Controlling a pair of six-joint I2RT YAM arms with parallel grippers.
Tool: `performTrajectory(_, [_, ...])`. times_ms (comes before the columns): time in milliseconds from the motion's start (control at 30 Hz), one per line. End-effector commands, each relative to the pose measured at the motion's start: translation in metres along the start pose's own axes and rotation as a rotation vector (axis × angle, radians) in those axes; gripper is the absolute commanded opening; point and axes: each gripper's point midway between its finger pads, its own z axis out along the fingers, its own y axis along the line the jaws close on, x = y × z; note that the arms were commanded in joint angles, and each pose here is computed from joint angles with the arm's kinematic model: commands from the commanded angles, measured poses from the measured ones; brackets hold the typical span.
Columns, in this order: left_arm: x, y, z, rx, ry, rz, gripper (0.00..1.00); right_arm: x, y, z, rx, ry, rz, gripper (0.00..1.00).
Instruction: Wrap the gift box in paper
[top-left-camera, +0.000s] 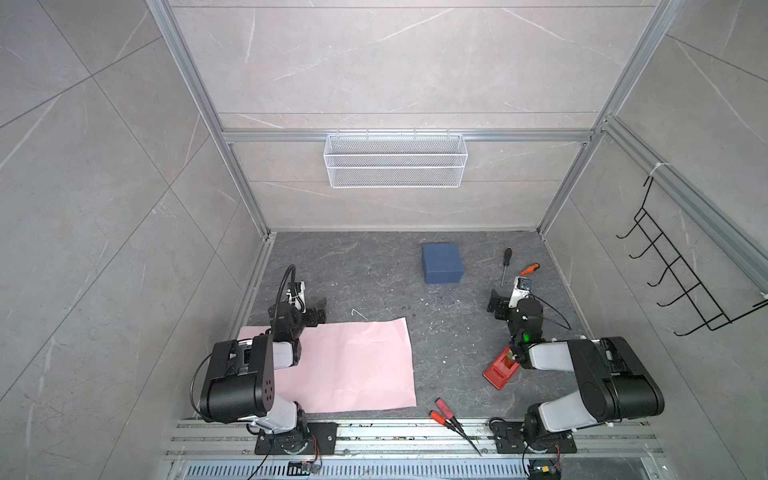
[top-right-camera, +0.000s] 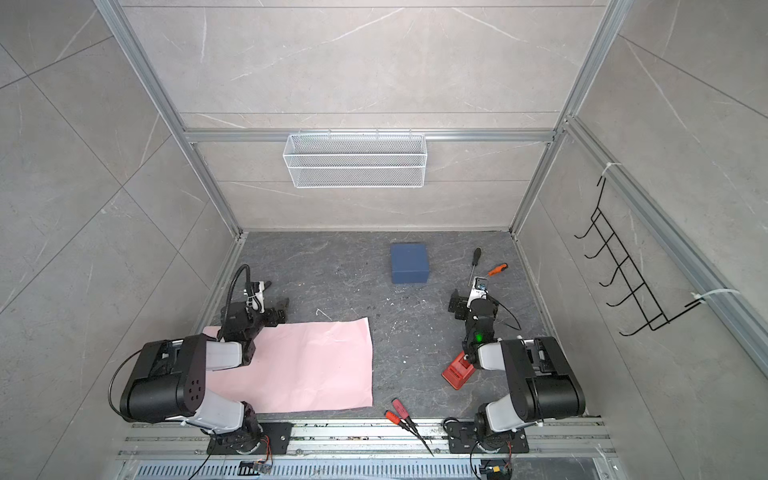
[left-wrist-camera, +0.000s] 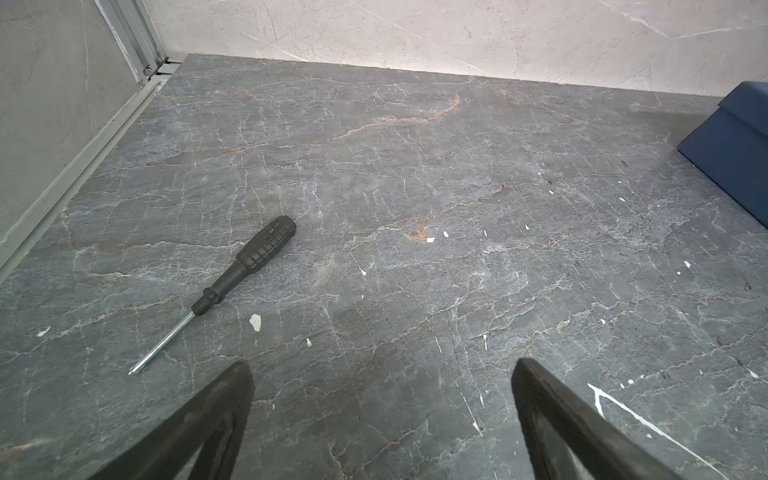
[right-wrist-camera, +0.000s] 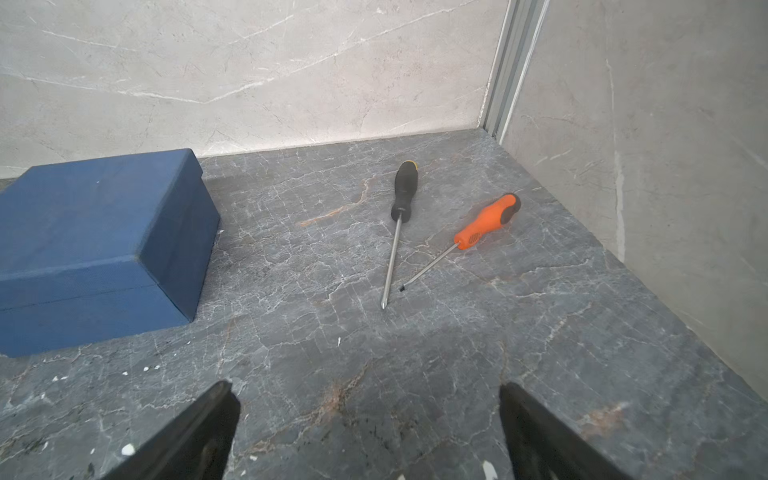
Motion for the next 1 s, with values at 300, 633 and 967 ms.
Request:
performTrajectory(300, [-0.016,0.002,0.000,-0.006,-0.053,0.003,1.00,0.000,0.000,0.002,0.000,0.006,-0.011,1.00])
performTrajectory(633, [-0.016,0.002,0.000,-0.007,-0.053,0.001,1.00,0.000,0.001,0.002,0.000,0.006,-0.012,1.00])
performTrajectory(967, [-0.027,0.007,-0.002,-0.029,-0.043,-0.017,1.00,-0.008,-0.002,-0.001,0.011,-0.008,-0.004,1.00])
